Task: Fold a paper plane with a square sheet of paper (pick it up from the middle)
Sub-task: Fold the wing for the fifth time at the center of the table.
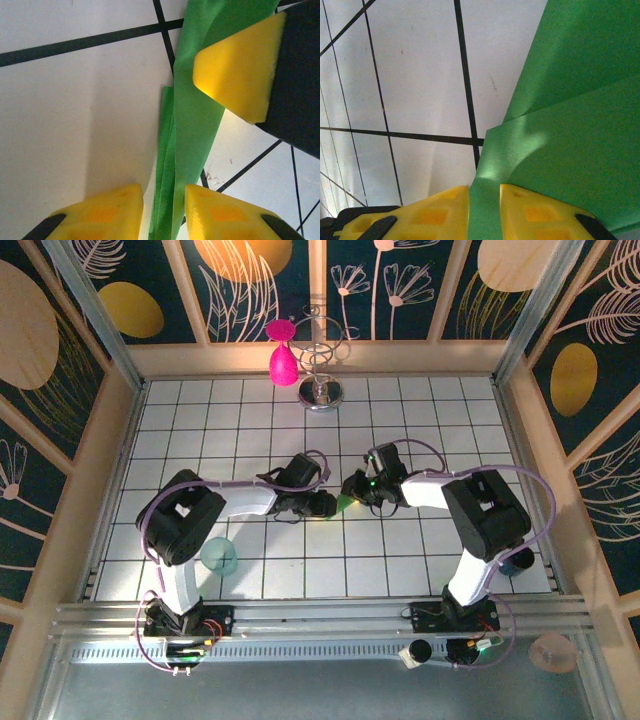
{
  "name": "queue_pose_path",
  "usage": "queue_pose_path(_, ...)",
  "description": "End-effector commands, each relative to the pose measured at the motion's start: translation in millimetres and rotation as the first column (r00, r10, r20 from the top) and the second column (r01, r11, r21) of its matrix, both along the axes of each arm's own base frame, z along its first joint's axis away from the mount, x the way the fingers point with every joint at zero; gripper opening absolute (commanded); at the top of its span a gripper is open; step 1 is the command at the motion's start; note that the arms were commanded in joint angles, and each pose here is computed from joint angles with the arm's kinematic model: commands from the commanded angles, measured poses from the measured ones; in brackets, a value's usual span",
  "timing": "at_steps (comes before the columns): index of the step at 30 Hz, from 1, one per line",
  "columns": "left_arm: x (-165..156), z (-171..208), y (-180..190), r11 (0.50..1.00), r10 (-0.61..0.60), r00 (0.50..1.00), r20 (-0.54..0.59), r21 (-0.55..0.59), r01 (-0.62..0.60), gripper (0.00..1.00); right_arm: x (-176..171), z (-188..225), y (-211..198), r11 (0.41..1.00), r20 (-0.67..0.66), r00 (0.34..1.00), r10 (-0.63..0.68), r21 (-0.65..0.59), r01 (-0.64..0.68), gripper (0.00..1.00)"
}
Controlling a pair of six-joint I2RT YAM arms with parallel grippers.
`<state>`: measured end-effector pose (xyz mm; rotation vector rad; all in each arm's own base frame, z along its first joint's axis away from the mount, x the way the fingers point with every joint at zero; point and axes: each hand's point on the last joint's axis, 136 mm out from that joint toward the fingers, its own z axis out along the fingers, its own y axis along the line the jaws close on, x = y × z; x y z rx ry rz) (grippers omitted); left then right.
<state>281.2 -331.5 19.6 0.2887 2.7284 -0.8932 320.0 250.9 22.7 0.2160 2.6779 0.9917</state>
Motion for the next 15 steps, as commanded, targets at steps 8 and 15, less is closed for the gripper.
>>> queue_pose_path(8, 14.5, 62.2, 12.6, 0.995, 0.076, 0.982, 0.173, -0.079, -0.063, 0.28, -9.3, 4.5, 17.2, 0.994, 0.017, 0.996, 0.082, 0.074, -0.083, 0.2)
queue_pose_path(15, 5.0, 61.4, -2.5, 0.988, 0.017, 0.992, 0.128, -0.152, 0.003, 0.15, -11.5, 6.1, 26.7, 0.987, 0.017, 0.994, 0.108, 0.119, -0.11, 0.15)
